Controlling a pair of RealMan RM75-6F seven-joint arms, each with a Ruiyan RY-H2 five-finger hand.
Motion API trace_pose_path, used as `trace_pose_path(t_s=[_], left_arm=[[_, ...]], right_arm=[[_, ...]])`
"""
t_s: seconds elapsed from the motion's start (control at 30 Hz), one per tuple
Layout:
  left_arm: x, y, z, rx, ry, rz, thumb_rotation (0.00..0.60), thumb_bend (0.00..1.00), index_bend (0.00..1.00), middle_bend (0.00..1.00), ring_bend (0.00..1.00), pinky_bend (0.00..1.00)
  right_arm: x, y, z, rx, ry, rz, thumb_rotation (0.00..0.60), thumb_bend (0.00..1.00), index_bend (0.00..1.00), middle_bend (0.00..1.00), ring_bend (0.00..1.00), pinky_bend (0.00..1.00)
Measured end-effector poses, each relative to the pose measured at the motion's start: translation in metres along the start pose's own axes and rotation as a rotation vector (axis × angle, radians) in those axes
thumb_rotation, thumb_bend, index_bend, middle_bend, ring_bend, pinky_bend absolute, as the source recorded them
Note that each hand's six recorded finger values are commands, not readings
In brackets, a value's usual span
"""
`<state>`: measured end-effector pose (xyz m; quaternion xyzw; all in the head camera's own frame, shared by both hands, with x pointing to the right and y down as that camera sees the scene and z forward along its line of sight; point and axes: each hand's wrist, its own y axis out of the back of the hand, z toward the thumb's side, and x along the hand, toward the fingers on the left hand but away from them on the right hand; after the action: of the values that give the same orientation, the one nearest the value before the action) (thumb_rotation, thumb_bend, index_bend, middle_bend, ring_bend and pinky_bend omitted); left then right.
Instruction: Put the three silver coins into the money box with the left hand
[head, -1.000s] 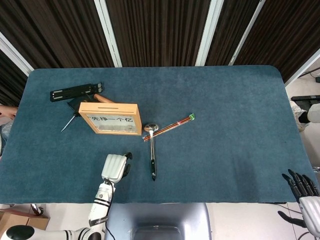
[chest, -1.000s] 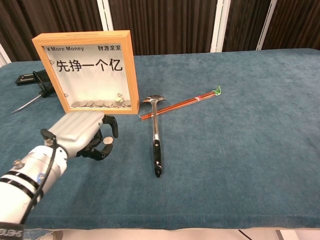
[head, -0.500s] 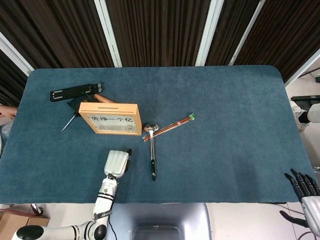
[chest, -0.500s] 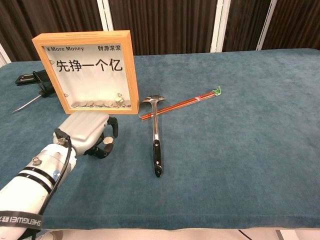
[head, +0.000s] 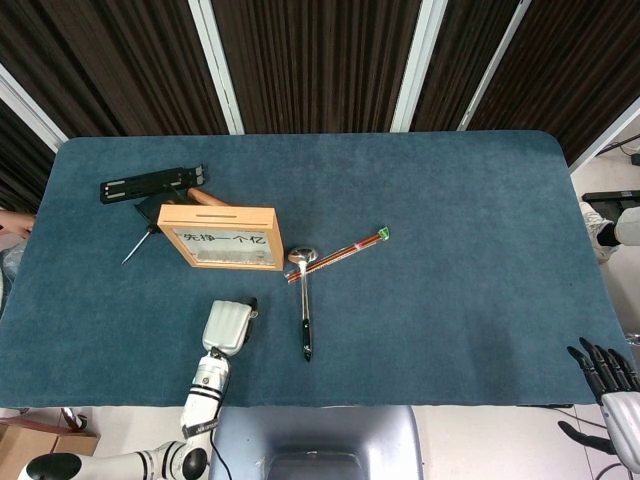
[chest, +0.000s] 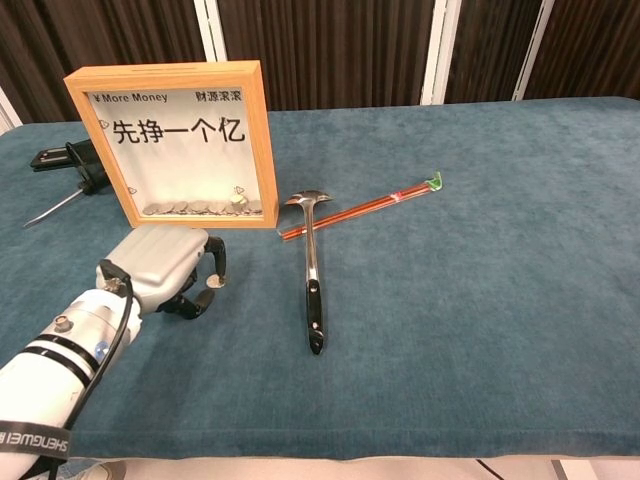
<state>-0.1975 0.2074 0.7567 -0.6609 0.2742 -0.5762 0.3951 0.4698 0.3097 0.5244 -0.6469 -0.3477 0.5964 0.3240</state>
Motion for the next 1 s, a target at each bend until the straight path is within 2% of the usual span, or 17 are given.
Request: trace_pose_path(t_s=[1.0], left_arm=[[0.0022,-0.0027,-0.0018,0.018,0.004,-0.012,0.600,0.41,0.43,1.00,1.00,1.00]], right_arm=[[-0.0002,0.0005,-0.0008,0.000,-0.003,-0.003,0.600,0.05,0.00,0.00,0.00,0.00]])
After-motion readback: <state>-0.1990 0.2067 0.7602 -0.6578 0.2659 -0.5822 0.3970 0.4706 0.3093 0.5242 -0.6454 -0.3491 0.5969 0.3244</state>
